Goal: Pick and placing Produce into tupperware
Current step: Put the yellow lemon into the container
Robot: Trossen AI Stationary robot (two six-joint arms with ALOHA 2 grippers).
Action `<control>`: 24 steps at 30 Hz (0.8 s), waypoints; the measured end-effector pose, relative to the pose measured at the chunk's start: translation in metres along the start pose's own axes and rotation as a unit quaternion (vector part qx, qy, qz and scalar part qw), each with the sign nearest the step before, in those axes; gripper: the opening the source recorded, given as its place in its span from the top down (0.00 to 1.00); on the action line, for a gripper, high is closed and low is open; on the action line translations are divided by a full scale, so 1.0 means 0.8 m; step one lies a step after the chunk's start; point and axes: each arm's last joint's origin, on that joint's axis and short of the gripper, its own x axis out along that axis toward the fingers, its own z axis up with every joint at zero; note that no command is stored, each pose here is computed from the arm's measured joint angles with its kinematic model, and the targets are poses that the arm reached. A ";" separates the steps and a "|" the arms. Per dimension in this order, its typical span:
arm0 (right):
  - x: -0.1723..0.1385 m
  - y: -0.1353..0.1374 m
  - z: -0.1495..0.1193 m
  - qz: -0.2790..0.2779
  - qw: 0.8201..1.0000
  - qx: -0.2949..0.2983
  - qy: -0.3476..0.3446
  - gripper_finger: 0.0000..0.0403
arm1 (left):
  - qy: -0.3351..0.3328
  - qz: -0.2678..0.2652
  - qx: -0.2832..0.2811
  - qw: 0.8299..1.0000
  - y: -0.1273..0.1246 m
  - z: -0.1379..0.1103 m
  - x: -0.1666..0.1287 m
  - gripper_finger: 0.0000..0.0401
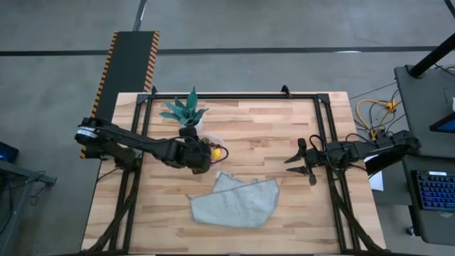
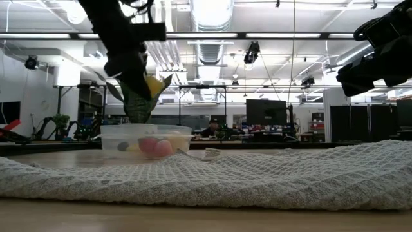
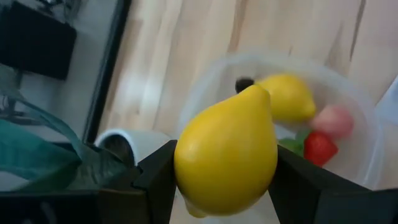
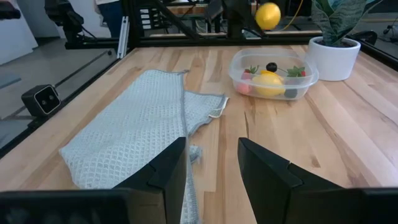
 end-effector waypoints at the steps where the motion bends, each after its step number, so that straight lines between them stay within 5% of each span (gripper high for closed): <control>1: 0.000 0.000 0.000 0.000 1.000 0.000 0.000 0.66 | 0.007 -0.003 0.001 1.000 0.000 -0.003 0.004 0.53; 24: 0.000 0.000 0.000 0.000 1.000 0.004 0.000 0.66 | 0.063 -0.072 0.002 0.995 -0.017 -0.057 0.052 0.53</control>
